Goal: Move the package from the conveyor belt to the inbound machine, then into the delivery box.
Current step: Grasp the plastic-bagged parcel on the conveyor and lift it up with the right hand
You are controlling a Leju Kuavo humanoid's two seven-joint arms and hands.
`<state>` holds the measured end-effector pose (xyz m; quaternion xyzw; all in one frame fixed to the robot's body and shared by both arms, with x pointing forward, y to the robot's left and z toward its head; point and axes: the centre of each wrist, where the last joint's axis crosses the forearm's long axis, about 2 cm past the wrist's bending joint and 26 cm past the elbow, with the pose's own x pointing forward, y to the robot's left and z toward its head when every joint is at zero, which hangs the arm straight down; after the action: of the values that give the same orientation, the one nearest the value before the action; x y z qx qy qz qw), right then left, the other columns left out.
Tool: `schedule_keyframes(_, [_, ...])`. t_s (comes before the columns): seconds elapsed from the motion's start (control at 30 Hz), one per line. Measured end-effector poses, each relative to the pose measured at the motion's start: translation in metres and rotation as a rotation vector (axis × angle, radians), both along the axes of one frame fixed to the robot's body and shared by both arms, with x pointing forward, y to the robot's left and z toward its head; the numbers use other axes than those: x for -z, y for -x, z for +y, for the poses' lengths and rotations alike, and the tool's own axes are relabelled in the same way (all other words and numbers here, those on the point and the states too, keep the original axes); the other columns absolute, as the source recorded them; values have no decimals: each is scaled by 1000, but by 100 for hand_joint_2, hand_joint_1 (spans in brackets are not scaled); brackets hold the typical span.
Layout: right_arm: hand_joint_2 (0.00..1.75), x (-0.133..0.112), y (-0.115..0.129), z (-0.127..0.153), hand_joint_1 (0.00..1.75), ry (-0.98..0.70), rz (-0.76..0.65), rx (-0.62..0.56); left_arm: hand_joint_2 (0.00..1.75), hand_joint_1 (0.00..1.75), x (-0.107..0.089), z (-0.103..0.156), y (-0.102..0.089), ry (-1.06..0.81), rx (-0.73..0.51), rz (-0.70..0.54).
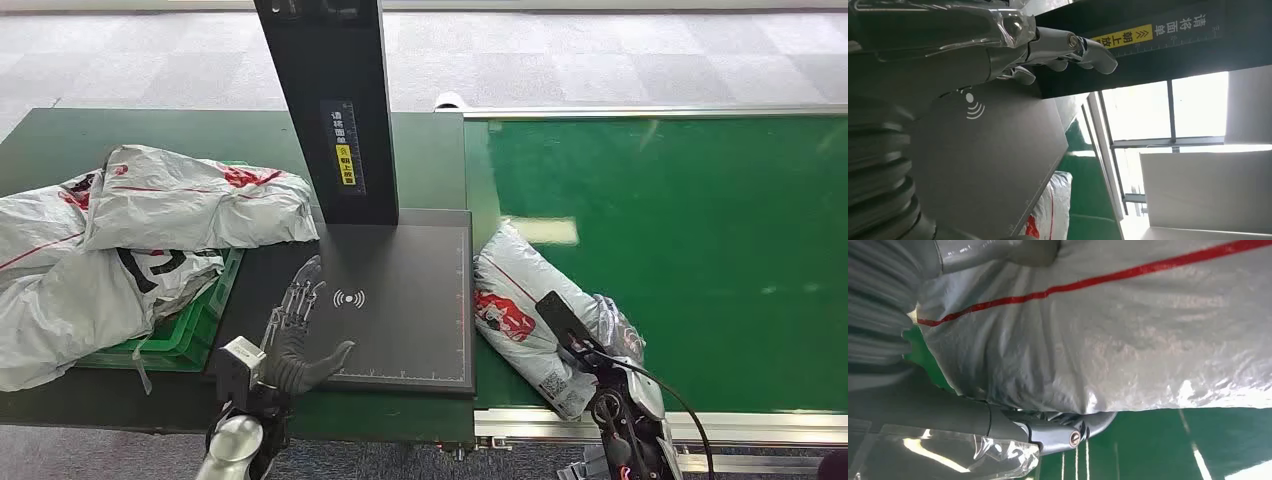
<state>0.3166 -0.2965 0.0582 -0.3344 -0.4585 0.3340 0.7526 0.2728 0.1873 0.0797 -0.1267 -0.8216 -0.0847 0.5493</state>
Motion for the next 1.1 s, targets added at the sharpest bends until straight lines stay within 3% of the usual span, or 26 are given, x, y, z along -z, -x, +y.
schedule_keyframes(0.63, [175,-10,6,11,175,-182,-191,-69,175,0,4,8,15,24,-22,27])
schedule_keyframes(0.93, [175,-43,17,-2,175,-203,-647,65,175,0,5,14,14,19,-122,-19])
schedule_keyframes(1.1, [175,-59,34,-14,175,-289,-1023,198,175,0,3,13,12,15,-154,-40])
